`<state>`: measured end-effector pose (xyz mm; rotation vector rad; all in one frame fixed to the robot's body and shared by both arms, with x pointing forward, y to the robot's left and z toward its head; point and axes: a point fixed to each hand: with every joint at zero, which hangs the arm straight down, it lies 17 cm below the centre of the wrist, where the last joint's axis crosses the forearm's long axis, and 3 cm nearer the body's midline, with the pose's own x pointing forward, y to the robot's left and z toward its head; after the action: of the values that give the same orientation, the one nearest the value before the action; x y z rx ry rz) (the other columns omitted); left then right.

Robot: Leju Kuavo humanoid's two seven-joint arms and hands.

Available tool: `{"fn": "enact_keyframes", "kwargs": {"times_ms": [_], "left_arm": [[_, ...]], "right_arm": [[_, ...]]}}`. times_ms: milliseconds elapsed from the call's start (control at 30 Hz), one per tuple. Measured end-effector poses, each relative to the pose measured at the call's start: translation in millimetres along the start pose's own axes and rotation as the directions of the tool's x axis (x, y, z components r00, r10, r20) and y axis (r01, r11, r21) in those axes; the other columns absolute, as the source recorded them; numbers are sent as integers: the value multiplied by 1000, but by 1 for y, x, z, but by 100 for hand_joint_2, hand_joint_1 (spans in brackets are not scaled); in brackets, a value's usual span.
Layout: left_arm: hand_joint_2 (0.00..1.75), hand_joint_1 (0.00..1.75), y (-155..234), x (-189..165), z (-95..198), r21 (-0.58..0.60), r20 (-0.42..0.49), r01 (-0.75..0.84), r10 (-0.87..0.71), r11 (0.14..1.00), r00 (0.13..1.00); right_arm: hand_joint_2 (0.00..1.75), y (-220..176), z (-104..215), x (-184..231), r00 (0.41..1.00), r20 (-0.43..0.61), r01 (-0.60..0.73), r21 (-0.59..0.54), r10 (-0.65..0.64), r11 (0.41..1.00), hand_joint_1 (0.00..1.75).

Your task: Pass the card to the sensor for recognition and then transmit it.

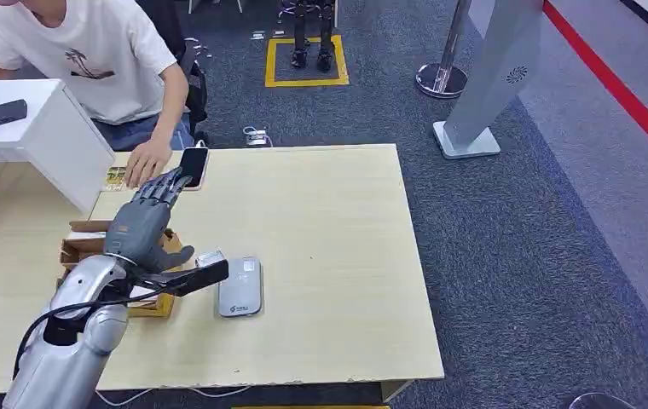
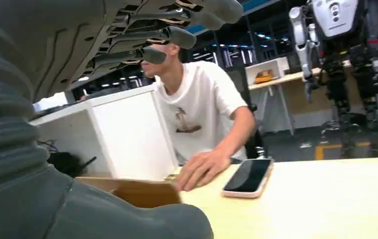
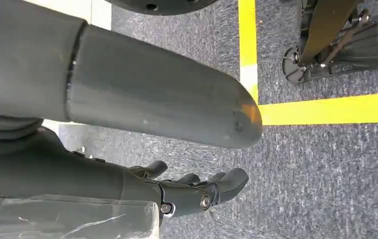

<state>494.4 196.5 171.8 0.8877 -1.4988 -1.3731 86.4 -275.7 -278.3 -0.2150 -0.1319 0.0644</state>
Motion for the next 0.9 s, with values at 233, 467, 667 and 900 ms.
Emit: {"fn": "enact_keyframes", "kwargs": {"times_ms": [233,467,667,900], "left_arm": [[175,0,-14,3,37,55,-25,51,-50,997,998],[175,0,-31,37,79,118,-29,-82,86,990,996],[175,0,-29,35,96,140,-63,-125,135,982,989],[175,0,-35,39,114,128,-75,-128,138,983,988]], "right_arm": [[0,0,0,-1,1000,-9,21,0,-21,1000,0],[0,0,0,-2,1000,-10,19,-3,-19,1000,0],[0,-1,0,-2,1000,-7,22,-6,-22,1000,0],[0,-3,0,-3,999,-13,37,-14,-37,999,0]]}}
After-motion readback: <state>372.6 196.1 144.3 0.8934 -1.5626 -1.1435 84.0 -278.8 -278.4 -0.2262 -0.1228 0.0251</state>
